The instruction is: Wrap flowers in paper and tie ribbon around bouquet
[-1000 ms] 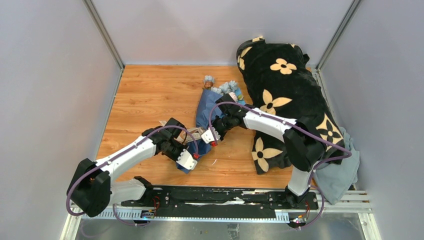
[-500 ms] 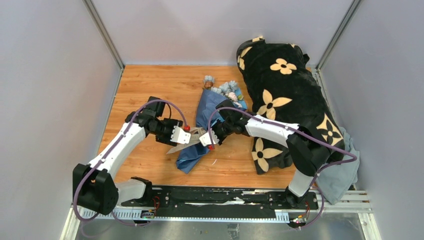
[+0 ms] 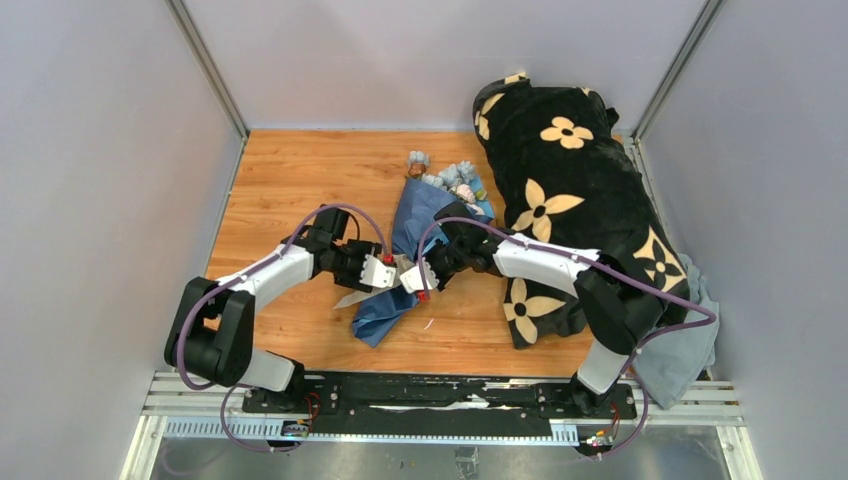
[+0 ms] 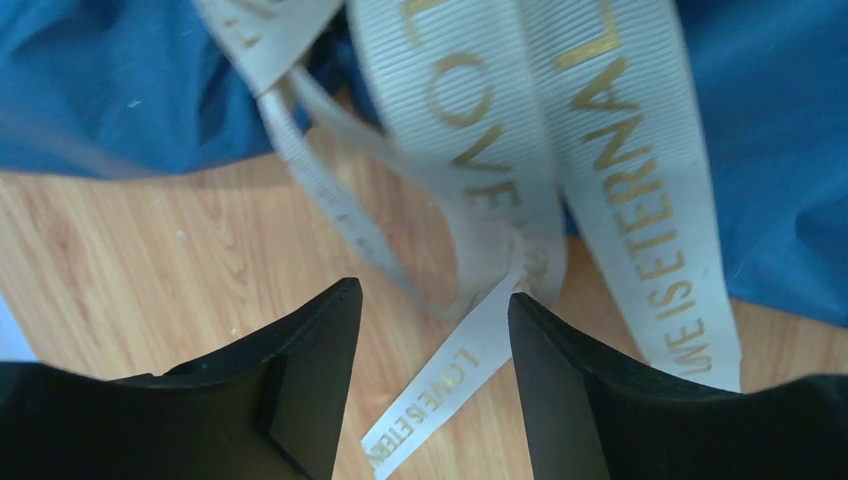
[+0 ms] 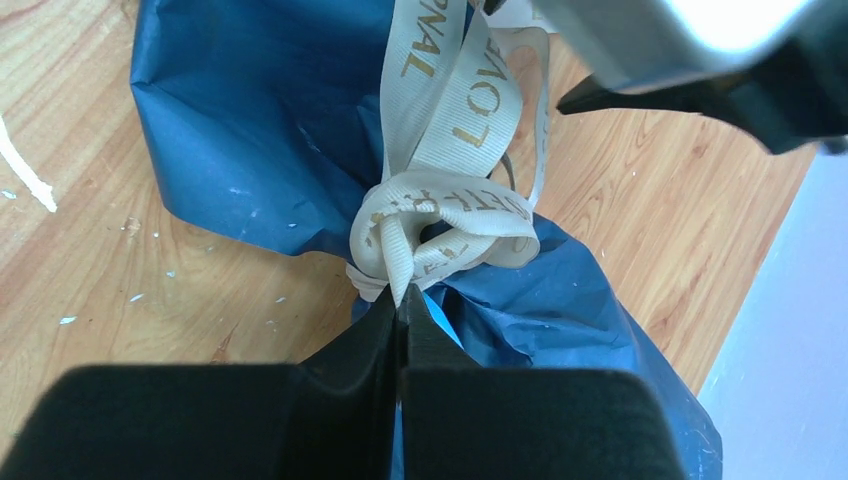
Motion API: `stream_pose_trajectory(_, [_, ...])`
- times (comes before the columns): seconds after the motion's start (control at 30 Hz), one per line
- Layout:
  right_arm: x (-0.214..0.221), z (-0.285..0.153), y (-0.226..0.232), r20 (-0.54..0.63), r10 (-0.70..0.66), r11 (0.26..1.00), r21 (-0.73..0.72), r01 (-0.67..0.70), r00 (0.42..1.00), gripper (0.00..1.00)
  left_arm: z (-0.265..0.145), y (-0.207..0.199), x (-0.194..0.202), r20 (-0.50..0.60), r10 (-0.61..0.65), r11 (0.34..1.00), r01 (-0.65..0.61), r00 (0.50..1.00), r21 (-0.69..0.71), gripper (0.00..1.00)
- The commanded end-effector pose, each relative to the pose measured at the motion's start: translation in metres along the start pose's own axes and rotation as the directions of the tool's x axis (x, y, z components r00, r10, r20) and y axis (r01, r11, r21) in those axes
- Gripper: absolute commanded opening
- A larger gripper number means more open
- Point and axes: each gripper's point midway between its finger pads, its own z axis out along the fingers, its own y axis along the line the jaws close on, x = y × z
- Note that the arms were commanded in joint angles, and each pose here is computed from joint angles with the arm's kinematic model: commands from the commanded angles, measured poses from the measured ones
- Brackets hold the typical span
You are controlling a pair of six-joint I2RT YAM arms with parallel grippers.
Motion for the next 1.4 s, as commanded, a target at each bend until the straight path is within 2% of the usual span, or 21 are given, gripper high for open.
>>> stream_pose_trajectory(0.0, [-0.006, 0.000, 0.007, 0.002, 0.012, 1.000, -0.007, -0.012, 1.000, 0.00, 0.014, 0.005, -0.004, 0.009, 0.088, 0.996, -0.088, 0.996, -0.027, 0.64])
stream_pose_trajectory(0.1, [-0.004, 0.000, 0.007, -0.003, 0.019, 1.000, -0.008, -0.019, 1.000, 0.00, 0.018, -0.008, -0.008, 0.018, 0.145, 0.989, -0.145, 0.989, 0.028, 0.63])
stream_pose_trajectory(0.13, [-0.004, 0.000, 0.007, -0.004, 0.020, 1.000, -0.006, -0.020, 1.000, 0.00, 0.019, -0.011, -0.007, 0.018, 0.152, 0.988, -0.152, 0.988, 0.036, 0.58])
stream_pose_trajectory(0.2, [-0.004, 0.000, 0.006, -0.006, 0.027, 1.000, -0.001, -0.027, 1.000, 0.00, 0.019, -0.010, -0.008, 0.017, 0.156, 0.987, -0.156, 0.988, 0.034, 0.35])
stream_pose_trajectory(0.23, [-0.004, 0.000, 0.006, -0.008, 0.032, 0.999, 0.000, -0.032, 0.999, 0.00, 0.018, -0.006, -0.009, 0.015, 0.149, 0.989, -0.149, 0.989, 0.023, 0.18])
stream_pose_trajectory(0.27, [-0.003, -0.001, 0.007, -0.013, 0.040, 0.999, 0.001, -0.040, 0.999, 0.00, 0.015, 0.000, -0.009, 0.006, 0.139, 0.990, -0.139, 0.990, -0.002, 0.05])
stream_pose_trajectory(0.3, [-0.002, -0.001, 0.008, -0.018, 0.049, 0.999, 0.001, -0.049, 0.999, 0.00, 0.012, 0.006, -0.007, -0.013, 0.125, 0.992, -0.125, 0.992, -0.022, 0.00])
stream_pose_trajectory(0.47, [0.002, -0.005, 0.014, -0.046, 0.123, 0.992, 0.007, -0.123, 0.991, 0.00, -0.006, 0.025, 0.001, -0.086, 0.094, 0.993, -0.099, 0.992, -0.059, 0.00])
stream_pose_trajectory(0.7, [0.000, -0.013, 0.035, -0.055, 0.297, 0.955, 0.026, -0.296, 0.953, 0.00, -0.026, 0.062, 0.006, -0.090, -0.024, 0.981, 0.005, 0.996, -0.196, 0.00])
stream_pose_trajectory(0.97, [0.006, -0.010, 0.059, -0.082, 0.491, 0.871, 0.023, -0.491, 0.867, 0.00, -0.014, 0.069, 0.014, -0.094, 0.003, 0.969, -0.026, 0.996, -0.244, 0.00])
stream_pose_trajectory(1.1, [0.012, -0.010, 0.068, -0.084, 0.588, 0.808, 0.020, -0.589, 0.804, 0.00, -0.001, 0.056, 0.026, -0.128, 0.039, 0.978, -0.064, 0.991, -0.198, 0.00])
stream_pose_trajectory(1.17, [0.016, -0.009, 0.070, -0.073, 0.622, 0.783, 0.024, -0.622, 0.780, 0.00, 0.007, 0.037, 0.024, -0.104, 0.082, 0.987, -0.095, 0.991, -0.128, 0.00])
stream_pose_trajectory(1.23, [0.016, -0.009, 0.066, -0.050, 0.643, 0.766, 0.030, -0.642, 0.764, 0.00, 0.017, 0.015, 0.005, -0.042, 0.095, 0.993, -0.098, 0.995, -0.060, 0.00])
stream_pose_trajectory(1.37, [0.020, -0.015, 0.054, 0.010, 0.705, 0.707, 0.059, -0.704, 0.709, 0.00, 0.034, -0.021, -0.039, 0.004, 0.023, 0.999, -0.023, 1.000, 0.049, 0.00])
